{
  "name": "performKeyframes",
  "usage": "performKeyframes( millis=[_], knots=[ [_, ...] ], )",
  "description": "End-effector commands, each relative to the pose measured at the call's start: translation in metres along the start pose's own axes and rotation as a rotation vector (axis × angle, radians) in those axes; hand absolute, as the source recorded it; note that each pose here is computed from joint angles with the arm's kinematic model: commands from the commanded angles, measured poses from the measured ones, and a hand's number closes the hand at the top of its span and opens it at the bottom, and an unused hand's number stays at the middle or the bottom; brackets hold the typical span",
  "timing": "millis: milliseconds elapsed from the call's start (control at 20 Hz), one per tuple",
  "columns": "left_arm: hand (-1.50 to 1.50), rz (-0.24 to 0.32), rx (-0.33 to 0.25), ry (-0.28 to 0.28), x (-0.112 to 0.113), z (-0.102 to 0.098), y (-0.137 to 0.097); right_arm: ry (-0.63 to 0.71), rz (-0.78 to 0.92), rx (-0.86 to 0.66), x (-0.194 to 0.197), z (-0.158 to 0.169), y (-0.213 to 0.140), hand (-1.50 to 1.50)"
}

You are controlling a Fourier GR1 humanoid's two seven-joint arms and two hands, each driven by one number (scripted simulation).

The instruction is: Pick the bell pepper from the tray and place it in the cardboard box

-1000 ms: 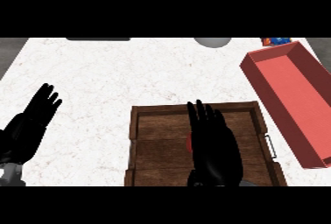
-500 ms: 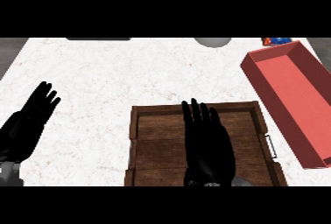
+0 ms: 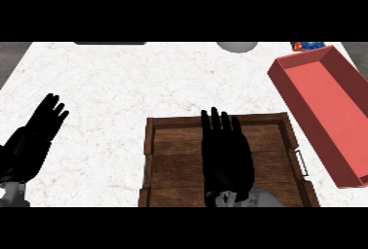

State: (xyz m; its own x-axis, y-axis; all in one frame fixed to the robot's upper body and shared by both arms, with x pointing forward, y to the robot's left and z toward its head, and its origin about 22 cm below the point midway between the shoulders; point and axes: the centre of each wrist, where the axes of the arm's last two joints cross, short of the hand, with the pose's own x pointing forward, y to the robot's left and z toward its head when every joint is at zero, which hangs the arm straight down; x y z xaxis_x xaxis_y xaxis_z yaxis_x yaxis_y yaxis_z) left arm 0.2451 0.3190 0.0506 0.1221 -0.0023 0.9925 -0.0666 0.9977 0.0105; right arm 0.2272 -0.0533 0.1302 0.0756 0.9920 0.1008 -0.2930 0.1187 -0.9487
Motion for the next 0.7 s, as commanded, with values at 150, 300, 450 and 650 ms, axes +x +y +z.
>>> performKeyframes(
  millis=[150, 300, 450, 650],
  knots=[
    [0.0, -0.019, -0.018, -0.007, 0.006, -0.004, -0.001, 0.202, 0.075, 0.038, 0.016, -0.009, 0.003, -1.5],
    [0.0, 0.007, -0.006, 0.019, 0.002, 0.0, 0.002, 0.24, 0.085, 0.049, 0.014, -0.017, 0.009, -1.5],
    [0.0, -0.011, -0.007, -0.001, -0.008, -0.003, -0.019, 0.246, 0.098, 0.058, 0.007, -0.023, 0.013, -1.5],
    [0.0, -0.001, -0.004, 0.021, -0.007, 0.004, 0.01, 0.26, 0.096, 0.065, 0.008, -0.008, 0.026, -1.5]
  ],
)
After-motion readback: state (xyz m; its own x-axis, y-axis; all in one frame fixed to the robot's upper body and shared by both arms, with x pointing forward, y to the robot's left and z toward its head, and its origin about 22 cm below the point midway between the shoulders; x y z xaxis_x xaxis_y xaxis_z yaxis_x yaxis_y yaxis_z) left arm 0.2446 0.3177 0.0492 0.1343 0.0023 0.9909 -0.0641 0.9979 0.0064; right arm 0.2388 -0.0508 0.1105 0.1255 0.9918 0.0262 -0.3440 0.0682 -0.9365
